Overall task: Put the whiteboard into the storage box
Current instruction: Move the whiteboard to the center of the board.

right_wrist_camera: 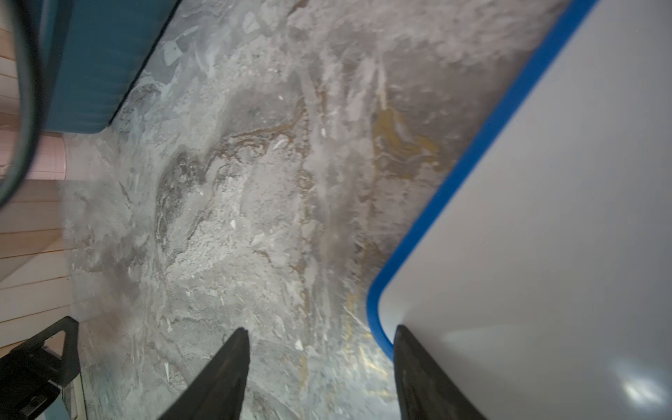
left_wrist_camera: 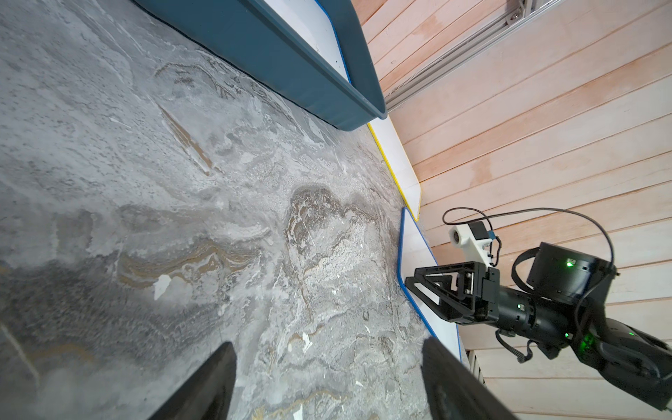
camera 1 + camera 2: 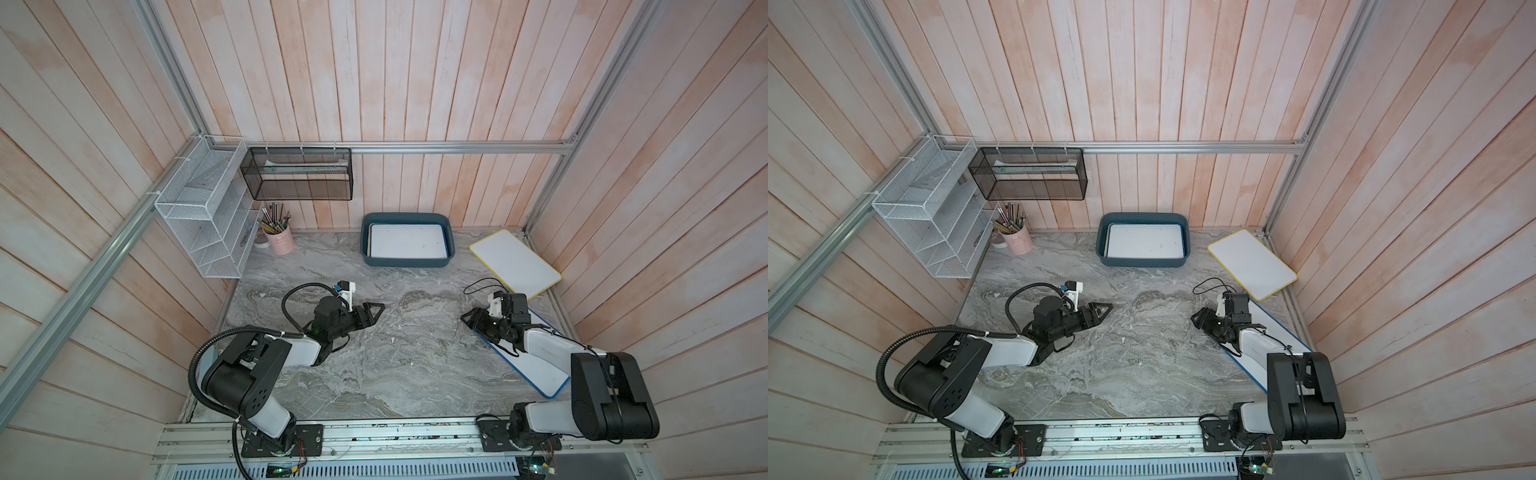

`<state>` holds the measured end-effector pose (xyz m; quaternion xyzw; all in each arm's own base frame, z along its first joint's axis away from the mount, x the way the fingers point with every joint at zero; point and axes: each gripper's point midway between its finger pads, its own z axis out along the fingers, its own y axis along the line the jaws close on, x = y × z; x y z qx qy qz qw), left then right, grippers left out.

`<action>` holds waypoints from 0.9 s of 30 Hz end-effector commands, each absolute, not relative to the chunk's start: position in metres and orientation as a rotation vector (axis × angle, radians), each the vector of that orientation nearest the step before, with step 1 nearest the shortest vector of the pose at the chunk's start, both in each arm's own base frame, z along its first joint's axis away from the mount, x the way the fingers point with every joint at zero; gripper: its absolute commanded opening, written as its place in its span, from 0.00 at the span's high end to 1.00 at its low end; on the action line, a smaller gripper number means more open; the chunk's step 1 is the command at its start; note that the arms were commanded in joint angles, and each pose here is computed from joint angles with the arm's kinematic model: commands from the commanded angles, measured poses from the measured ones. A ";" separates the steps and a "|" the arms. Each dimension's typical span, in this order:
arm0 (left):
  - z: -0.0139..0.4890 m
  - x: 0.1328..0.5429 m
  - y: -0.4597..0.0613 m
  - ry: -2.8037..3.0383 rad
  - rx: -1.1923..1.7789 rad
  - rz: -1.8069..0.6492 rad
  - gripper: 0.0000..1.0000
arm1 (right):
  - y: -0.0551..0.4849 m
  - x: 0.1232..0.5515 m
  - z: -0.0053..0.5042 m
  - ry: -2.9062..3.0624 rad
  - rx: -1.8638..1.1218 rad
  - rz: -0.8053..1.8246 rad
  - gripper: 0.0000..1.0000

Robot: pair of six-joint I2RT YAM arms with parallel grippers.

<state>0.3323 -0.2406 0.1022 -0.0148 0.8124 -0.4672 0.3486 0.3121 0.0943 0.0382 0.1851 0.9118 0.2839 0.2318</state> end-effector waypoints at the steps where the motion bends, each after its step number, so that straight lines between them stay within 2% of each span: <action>1: 0.100 0.331 -0.242 2.103 -0.032 -1.210 0.18 | 0.118 0.284 0.003 2.659 0.580 0.822 0.36; 12: 0.100 0.329 -0.232 2.121 -0.057 -1.144 0.18 | 0.205 0.304 -0.002 2.681 0.408 1.017 0.36; 22: 0.108 0.327 -0.227 2.116 -0.071 -1.116 0.18 | 0.332 0.325 0.024 2.591 0.194 1.368 0.37; 27: 0.110 0.325 -0.223 2.112 -0.076 -1.103 0.18 | 0.340 0.342 0.045 2.528 0.110 1.388 0.37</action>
